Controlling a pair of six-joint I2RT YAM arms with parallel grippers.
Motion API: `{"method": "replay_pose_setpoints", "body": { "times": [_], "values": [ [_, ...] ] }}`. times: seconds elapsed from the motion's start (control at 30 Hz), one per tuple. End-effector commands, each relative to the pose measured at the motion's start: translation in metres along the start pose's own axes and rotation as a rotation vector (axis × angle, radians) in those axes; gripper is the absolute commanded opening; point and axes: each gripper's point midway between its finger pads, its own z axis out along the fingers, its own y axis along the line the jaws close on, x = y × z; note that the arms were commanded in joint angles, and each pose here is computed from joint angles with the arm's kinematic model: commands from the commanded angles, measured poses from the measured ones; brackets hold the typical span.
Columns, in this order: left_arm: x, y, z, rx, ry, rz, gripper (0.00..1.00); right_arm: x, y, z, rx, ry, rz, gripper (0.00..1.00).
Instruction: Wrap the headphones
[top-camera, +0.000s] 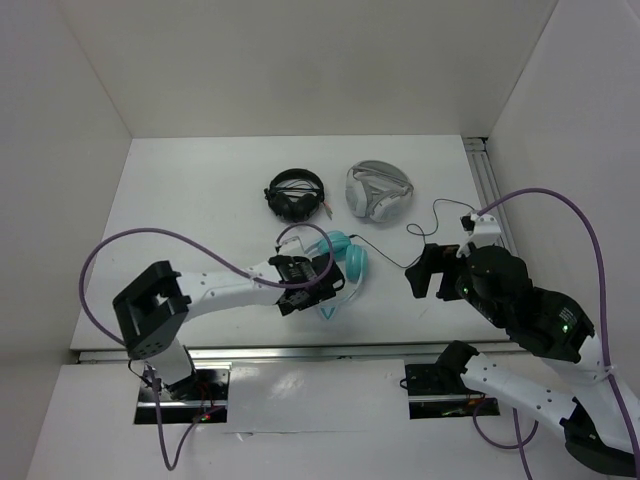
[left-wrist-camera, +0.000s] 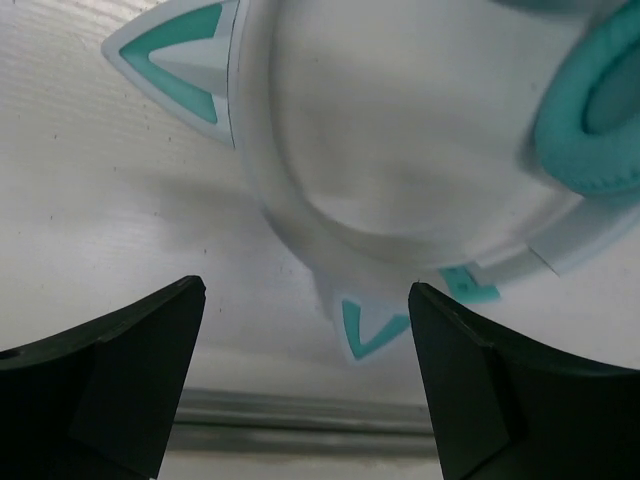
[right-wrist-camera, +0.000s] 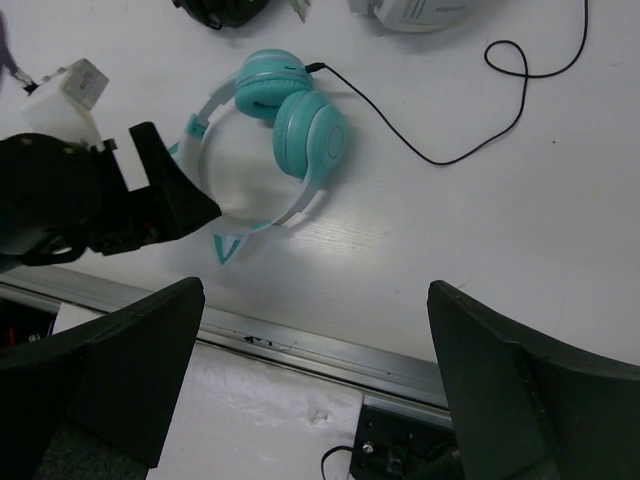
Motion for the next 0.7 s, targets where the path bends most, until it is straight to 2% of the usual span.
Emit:
{"method": "replay_pose_setpoints", "body": {
  "times": [0.0, 0.1, 0.2, 0.33, 0.37, 0.4, 0.5, 0.53, 0.6, 0.67],
  "values": [
    [-0.008, 0.017, 0.018, -0.16, -0.074, -0.112, 0.94, -0.014, 0.012, -0.004, -0.063, -0.049, -0.007, 1.0],
    [-0.005, 0.027, 0.033, -0.232, -0.084, -0.131, 0.94, -0.016, 0.014, -0.006, -0.08, -0.061, -0.01, 1.0],
    [-0.002, 0.034, 0.044, -0.272, -0.074, -0.136, 0.9, -0.015, 0.014, -0.005, -0.083, -0.066, -0.008, 1.0],
    [0.012, 0.05, 0.058, -0.339, -0.039, -0.151, 0.77, -0.011, 0.014, -0.004, -0.088, -0.053, -0.011, 1.0],
    [0.01, 0.053, 0.061, -0.351, -0.039, -0.155, 0.72, -0.011, 0.014, -0.004, -0.088, -0.053, -0.011, 1.0],
    [0.014, 0.054, 0.063, -0.359, -0.023, -0.154, 0.58, -0.011, 0.014, -0.004, -0.088, -0.053, -0.011, 1.0],
    [0.019, 0.056, 0.065, -0.372, -0.007, -0.151, 0.4, -0.016, 0.016, -0.006, -0.096, -0.068, -0.005, 1.0],
    [0.022, 0.06, 0.065, -0.381, 0.005, -0.148, 0.28, -0.016, 0.016, -0.006, -0.096, -0.068, -0.005, 1.0],
    [0.025, 0.07, 0.066, -0.402, 0.007, -0.139, 0.21, -0.016, 0.016, -0.006, -0.096, -0.068, -0.005, 1.0],
    [0.026, 0.074, 0.065, -0.405, 0.007, -0.138, 0.02, -0.019, 0.017, -0.008, -0.101, -0.076, -0.002, 1.0]
  ]
}}
